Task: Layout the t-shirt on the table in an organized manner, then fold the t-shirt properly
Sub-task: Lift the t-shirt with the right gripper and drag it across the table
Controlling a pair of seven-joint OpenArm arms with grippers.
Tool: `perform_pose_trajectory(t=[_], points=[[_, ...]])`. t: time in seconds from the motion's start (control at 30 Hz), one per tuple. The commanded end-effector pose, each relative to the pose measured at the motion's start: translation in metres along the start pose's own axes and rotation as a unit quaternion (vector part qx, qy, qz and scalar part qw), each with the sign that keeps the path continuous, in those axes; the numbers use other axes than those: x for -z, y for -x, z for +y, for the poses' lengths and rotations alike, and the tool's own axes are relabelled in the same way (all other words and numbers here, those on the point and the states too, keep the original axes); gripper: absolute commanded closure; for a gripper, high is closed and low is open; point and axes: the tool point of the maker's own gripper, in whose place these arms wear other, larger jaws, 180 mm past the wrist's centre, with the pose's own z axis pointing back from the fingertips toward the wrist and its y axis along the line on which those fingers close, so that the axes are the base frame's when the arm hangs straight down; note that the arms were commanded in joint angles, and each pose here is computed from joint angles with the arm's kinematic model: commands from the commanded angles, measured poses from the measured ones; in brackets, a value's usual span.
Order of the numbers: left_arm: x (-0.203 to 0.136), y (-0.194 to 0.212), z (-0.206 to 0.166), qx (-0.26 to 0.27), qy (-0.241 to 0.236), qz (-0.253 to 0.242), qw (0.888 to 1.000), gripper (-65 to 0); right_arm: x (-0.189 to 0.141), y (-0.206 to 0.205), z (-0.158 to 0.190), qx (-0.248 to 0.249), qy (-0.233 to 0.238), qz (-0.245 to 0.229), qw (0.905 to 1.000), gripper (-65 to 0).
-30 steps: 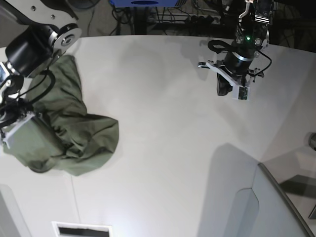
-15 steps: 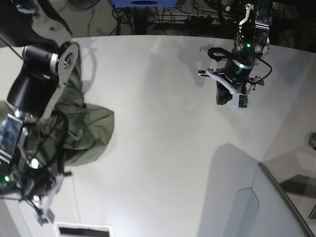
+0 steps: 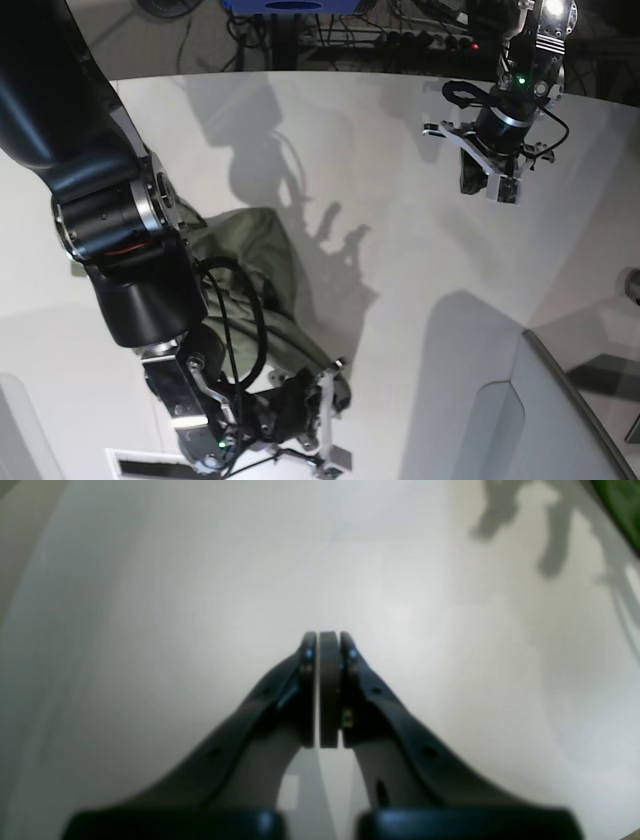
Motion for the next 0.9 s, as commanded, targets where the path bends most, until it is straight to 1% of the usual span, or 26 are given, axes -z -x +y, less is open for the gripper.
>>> perform_pose_trajectory(t=[0.0, 0.1, 0.13, 0.17, 0.23, 0.3, 0.33, 0.37, 0.4, 0.43, 0.47, 0.5, 0.53, 0.6, 0.63, 0.67, 0.7, 0.73, 0.77, 0.8, 0.83, 0.87], points=[[-0.001, -0.010, 0.003, 0.005, -0.003, -0.017, 1.000, 0.0, -0.007, -0.044, 0.013, -0.028, -0.018, -0.048, 0.9983, 0.0], [-0.001, -0.014, 0.002, 0.003, -0.001, -0.023, 1.000, 0.0, 0.004, -0.046, 0.048, -0.036, -0.072, -0.050, 0.9955, -1.5], [0.000, -0.016, 0.002, 0.003, -0.002, -0.024, 1.000, 0.0, 0.005, -0.048, 0.055, -0.029, -0.086, -0.056, 0.9943, -4.4], [0.000, -0.016, 0.002, 0.003, -0.002, -0.025, 1.000, 0.0, 0.005, -0.050, 0.061, -0.019, -0.100, -0.065, 0.9927, -9.5], [0.000, -0.017, 0.003, 0.004, -0.003, -0.026, 1.000, 0.0, 0.002, -0.057, 0.066, 0.006, -0.121, -0.087, 0.9888, -24.5], [0.002, -0.021, 0.003, 0.004, -0.003, -0.030, 1.000, 0.0, -0.004, -0.060, 0.064, 0.027, -0.134, -0.103, 0.9853, -43.5], [0.002, -0.022, 0.004, 0.005, -0.004, -0.031, 0.999, 0.0, -0.009, -0.058, 0.058, 0.040, -0.135, -0.110, 0.9840, -51.2], [0.003, -0.022, 0.004, 0.005, -0.004, -0.031, 0.999, 0.0, -0.013, -0.058, 0.053, 0.052, -0.138, -0.118, 0.9821, -54.6], [0.004, -0.022, 0.005, 0.005, -0.004, -0.031, 0.999, 0.0, -0.018, -0.055, 0.045, 0.064, -0.137, -0.124, 0.9807, -54.5], [0.004, -0.022, 0.005, 0.005, -0.004, -0.031, 0.999, 0.0, -0.023, -0.050, 0.036, 0.074, -0.133, -0.126, 0.9802, -52.7], [0.004, -0.022, 0.005, 0.005, -0.004, -0.031, 0.999, 0.0, -0.025, -0.037, 0.029, 0.090, -0.132, -0.120, 0.9798, -49.4], [0.004, -0.024, 0.005, 0.005, -0.005, -0.033, 0.999, 0.0, -0.027, -0.021, 0.026, 0.107, -0.137, -0.111, 0.9786, -44.3], [0.004, -0.025, 0.005, 0.005, -0.005, -0.035, 0.999, 0.0, -0.032, -0.006, 0.022, 0.121, -0.140, -0.109, 0.9767, -37.4], [0.007, -0.033, 0.007, 0.005, -0.007, -0.044, 0.999, 0.0, -0.038, 0.022, 0.030, 0.143, -0.156, -0.115, 0.9706, -23.0], [0.009, -0.038, 0.007, 0.005, -0.007, -0.049, 0.999, 0.0, -0.039, 0.034, 0.032, 0.170, -0.148, -0.115, 0.9674, -17.3], [0.011, -0.043, 0.008, 0.005, -0.008, -0.054, 0.998, 0.0, -0.039, 0.048, 0.029, 0.214, -0.126, -0.115, 0.9619, -11.1], [0.013, -0.047, 0.010, 0.005, -0.010, -0.057, 0.998, 0.0, -0.041, 0.062, 0.021, 0.262, -0.090, -0.119, 0.9534, -9.0], [0.015, -0.052, 0.010, 0.005, -0.011, -0.063, 0.998, 0.0, -0.041, 0.080, 0.014, 0.316, -0.045, -0.120, 0.9402, -11.7], [0.016, -0.055, 0.011, 0.005, -0.012, -0.066, 0.998, 0.0, -0.042, 0.093, 0.008, 0.355, -0.004, -0.120, 0.9270, -15.8], [0.018, -0.060, 0.012, 0.005, -0.012, -0.071, 0.997, 0.0, -0.044, 0.107, 0.001, 0.389, 0.042, -0.119, 0.9125, -21.8], [0.018, -0.062, 0.012, 0.006, -0.013, -0.073, 0.997, 0.0, -0.048, 0.120, -0.005, 0.407, 0.086, -0.116, 0.9018, -29.1], [0.019, -0.062, 0.012, 0.006, -0.012, -0.073, 0.997, 0.0, -0.052, 0.132, -0.011, 0.417, 0.126, -0.110, 0.8934, -36.2]])
